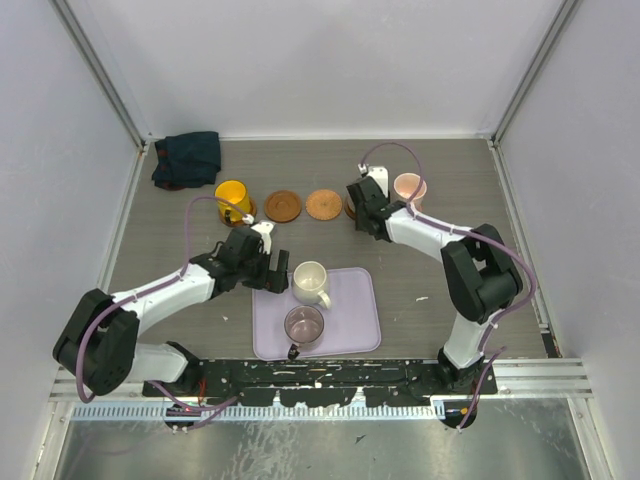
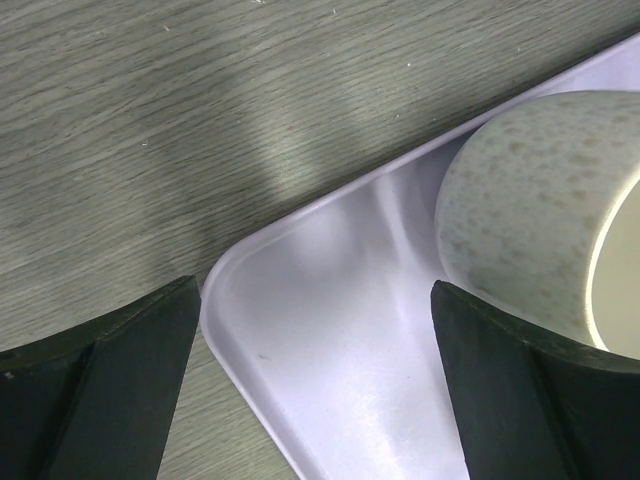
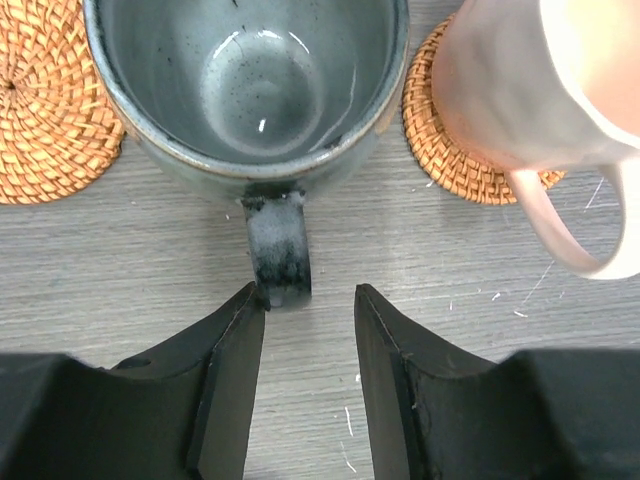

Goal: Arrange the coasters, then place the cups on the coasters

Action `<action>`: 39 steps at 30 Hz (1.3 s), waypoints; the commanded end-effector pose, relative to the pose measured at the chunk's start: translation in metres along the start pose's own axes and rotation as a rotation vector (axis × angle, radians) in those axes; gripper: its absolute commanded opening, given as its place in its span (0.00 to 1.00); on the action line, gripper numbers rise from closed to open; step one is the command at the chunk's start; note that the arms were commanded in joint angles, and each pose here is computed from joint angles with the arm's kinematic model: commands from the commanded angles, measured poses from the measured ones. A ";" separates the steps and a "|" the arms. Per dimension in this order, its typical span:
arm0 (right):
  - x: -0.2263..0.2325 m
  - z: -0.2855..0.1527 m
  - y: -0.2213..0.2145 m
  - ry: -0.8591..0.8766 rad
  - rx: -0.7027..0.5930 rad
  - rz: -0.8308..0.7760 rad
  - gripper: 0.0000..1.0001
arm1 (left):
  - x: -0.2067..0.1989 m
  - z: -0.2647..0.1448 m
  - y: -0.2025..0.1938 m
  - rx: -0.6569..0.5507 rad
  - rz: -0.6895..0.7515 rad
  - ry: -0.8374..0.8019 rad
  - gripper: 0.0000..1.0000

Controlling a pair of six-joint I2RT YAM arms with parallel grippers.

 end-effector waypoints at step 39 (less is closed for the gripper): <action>0.088 -0.042 -0.083 0.275 0.076 -0.167 0.15 | -0.002 -0.010 0.008 -0.080 -0.044 0.005 0.99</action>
Point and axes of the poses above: each gripper's point midway between its finger pads, its own z axis out along the fingers, its own x axis along the line the jaws close on, y = z × x, the point moved 8 cm from there along -z, back along the fingers, and after that the axes turned 1 degree about -z, right-handed, at the moved point
